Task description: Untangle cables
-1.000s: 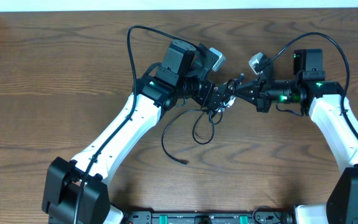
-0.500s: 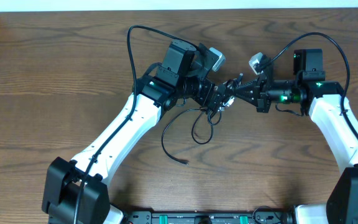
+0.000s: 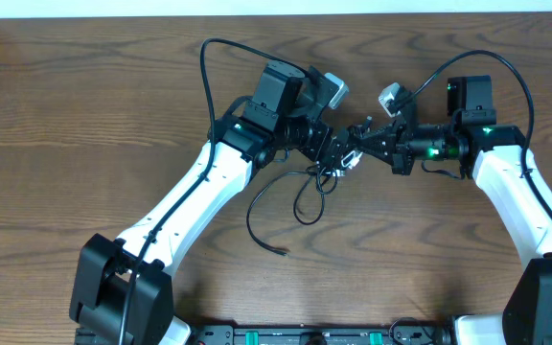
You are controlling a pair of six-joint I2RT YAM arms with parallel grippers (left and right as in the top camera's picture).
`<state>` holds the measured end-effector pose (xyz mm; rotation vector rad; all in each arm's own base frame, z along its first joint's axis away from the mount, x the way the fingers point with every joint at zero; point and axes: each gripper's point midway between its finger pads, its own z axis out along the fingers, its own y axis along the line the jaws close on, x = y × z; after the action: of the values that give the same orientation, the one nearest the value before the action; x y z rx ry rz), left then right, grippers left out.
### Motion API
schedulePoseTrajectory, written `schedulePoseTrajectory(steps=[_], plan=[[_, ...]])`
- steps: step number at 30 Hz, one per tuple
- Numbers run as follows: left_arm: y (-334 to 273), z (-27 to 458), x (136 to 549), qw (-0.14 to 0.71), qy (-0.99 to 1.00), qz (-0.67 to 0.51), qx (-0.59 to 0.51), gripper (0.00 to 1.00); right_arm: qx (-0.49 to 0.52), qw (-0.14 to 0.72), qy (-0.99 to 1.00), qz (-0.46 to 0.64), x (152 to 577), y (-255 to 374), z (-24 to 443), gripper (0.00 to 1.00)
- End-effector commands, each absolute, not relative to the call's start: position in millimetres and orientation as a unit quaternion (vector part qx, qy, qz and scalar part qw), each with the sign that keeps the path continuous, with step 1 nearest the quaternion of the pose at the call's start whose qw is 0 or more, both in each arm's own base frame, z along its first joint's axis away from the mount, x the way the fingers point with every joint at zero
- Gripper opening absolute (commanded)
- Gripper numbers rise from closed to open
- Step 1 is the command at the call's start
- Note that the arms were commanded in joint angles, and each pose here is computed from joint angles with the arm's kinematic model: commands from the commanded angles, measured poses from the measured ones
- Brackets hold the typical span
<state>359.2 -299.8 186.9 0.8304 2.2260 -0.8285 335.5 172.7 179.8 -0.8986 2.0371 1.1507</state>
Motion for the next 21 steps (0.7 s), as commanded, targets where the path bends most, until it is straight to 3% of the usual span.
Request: schedulePoseTrajectory(steps=[1, 21], plan=[[-300, 185, 371, 0.318, 0.846, -0.302, 0.305, 0.99, -0.362, 0.317, 0.726, 0.492, 318, 189, 204, 0.01], [-299, 172, 386, 0.328, 0.852, -0.279, 0.296, 0.99, -0.399, 0.299, 0.696, 0.517, 296, 211, 207, 0.01]])
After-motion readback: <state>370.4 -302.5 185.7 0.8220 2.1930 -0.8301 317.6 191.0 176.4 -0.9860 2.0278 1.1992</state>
